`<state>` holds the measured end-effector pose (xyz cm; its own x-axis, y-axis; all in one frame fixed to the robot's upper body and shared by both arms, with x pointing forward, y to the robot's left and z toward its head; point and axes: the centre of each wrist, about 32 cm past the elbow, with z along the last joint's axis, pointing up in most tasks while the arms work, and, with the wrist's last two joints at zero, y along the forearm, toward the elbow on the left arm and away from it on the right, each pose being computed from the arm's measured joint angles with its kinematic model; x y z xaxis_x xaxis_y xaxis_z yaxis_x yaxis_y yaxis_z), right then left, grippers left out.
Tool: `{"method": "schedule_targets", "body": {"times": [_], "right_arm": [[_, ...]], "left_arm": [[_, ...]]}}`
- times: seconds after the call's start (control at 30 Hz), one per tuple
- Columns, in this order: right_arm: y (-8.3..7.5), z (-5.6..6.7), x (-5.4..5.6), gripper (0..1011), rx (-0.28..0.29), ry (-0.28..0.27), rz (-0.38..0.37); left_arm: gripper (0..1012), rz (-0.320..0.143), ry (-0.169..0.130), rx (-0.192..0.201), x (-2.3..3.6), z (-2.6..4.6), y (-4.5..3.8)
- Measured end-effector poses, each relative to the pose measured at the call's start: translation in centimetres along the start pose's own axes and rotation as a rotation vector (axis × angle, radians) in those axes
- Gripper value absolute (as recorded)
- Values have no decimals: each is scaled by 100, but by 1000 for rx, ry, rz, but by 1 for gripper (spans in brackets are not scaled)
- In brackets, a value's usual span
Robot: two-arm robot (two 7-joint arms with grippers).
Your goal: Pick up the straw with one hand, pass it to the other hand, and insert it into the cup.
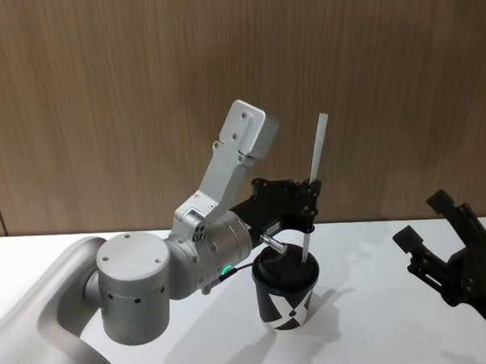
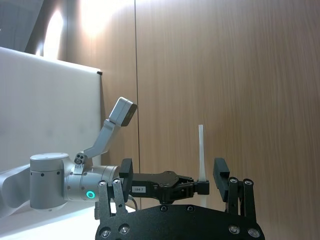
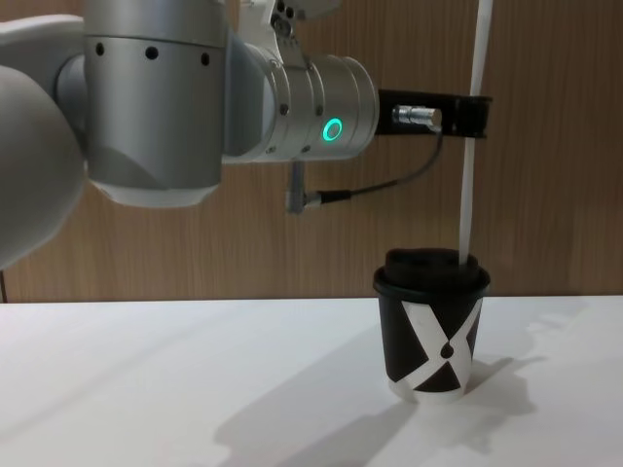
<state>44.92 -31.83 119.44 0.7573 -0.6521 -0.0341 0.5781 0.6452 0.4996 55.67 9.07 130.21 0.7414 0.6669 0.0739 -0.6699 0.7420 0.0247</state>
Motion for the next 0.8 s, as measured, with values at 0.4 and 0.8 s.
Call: {"method": "schedule_targets", "body": {"times": [0.4,0.8], "right_arm": [[0,0,0,1001,0,0,0],[0,0,0,1001,0,0,0]], "left_arm": [[6,1,-2,2,-2,-9,1],[67,-4,-3,9,-1,-14,-8]]}}
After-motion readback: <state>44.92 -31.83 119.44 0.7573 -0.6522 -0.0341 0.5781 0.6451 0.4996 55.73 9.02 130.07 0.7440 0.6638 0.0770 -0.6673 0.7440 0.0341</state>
